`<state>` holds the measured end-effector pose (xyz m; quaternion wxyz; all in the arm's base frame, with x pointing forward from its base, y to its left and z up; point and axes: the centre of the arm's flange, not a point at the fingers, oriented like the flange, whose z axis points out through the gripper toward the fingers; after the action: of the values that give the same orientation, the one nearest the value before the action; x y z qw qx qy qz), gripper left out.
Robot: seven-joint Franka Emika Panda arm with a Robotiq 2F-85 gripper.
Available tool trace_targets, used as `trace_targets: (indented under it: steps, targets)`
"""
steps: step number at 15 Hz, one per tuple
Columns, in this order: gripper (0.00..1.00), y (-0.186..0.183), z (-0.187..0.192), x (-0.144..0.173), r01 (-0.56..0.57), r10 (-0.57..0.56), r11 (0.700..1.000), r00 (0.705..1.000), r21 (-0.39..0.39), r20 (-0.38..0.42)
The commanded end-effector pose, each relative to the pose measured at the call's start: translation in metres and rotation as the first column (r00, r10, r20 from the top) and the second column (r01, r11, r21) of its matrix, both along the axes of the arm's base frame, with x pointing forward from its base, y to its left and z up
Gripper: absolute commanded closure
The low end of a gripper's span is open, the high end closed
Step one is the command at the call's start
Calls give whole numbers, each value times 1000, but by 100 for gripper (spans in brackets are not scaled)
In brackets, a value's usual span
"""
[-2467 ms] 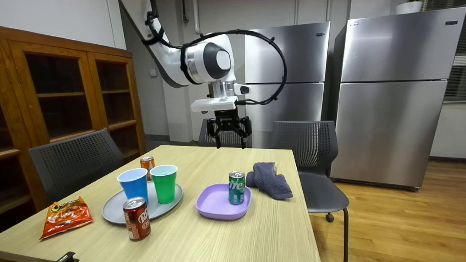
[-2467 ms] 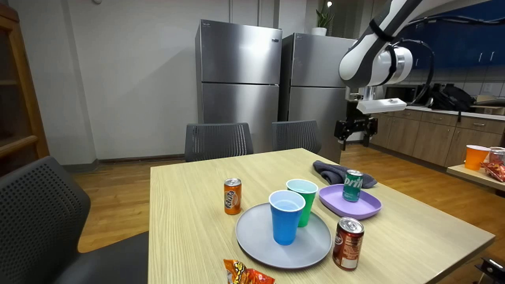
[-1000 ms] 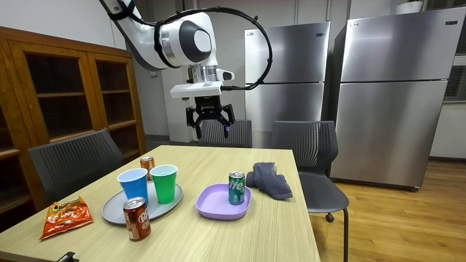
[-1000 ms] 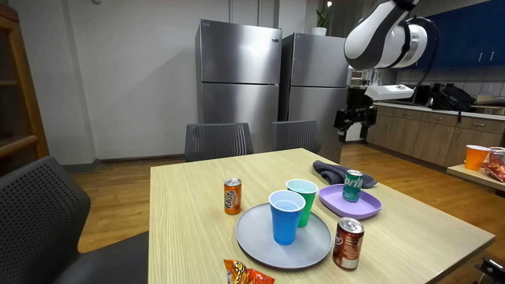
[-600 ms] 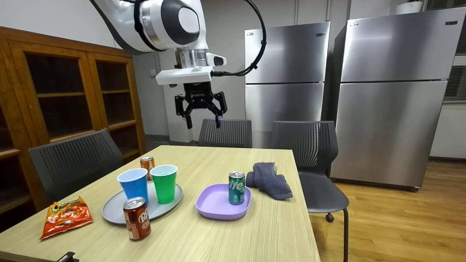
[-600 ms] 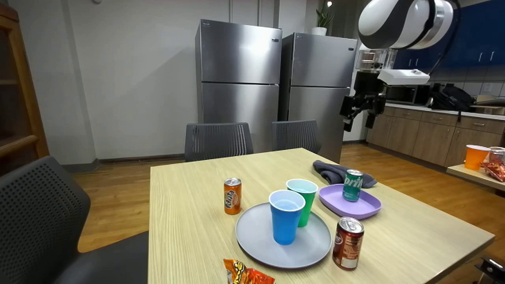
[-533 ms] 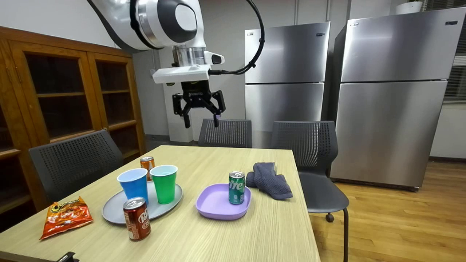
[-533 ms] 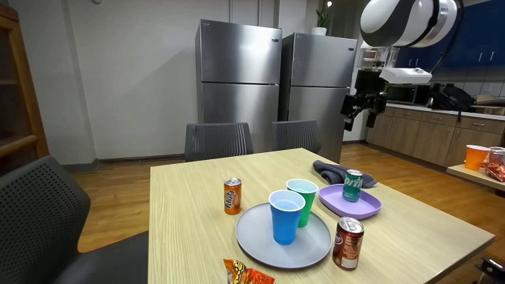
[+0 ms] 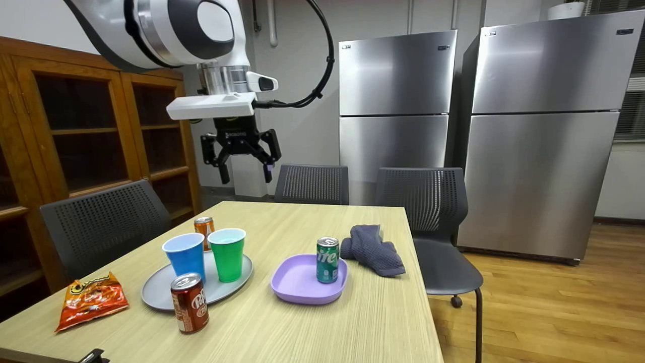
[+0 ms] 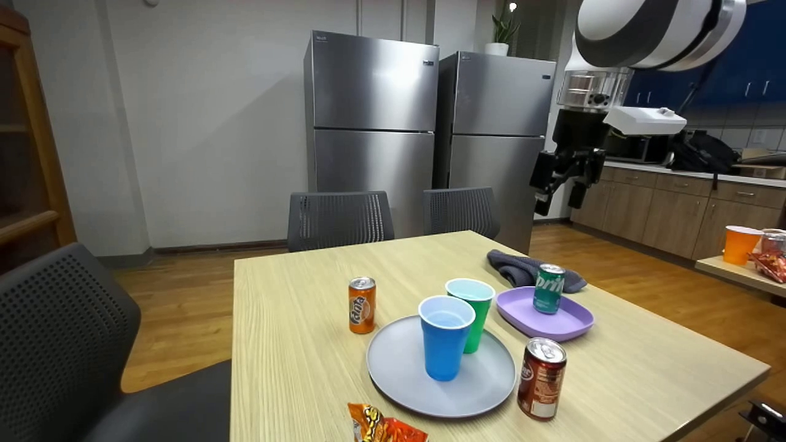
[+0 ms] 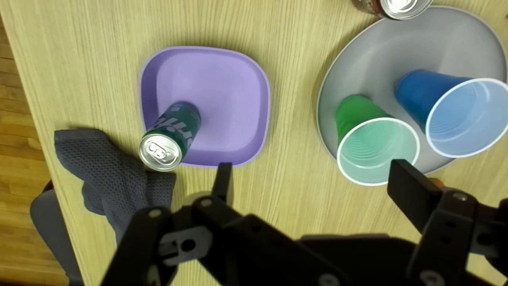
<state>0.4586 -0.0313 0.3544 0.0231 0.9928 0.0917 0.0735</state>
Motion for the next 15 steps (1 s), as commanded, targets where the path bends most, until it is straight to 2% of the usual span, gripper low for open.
trace_targets:
  steps: [1,8,15]
  targets:
    - [0,25,5,-33,-75,74,997,997,33,24]
    - [0,63,-30,-56,-151,153,987,988,62,-20]
    - [0,88,-69,-75,-207,210,977,972,42,-109]
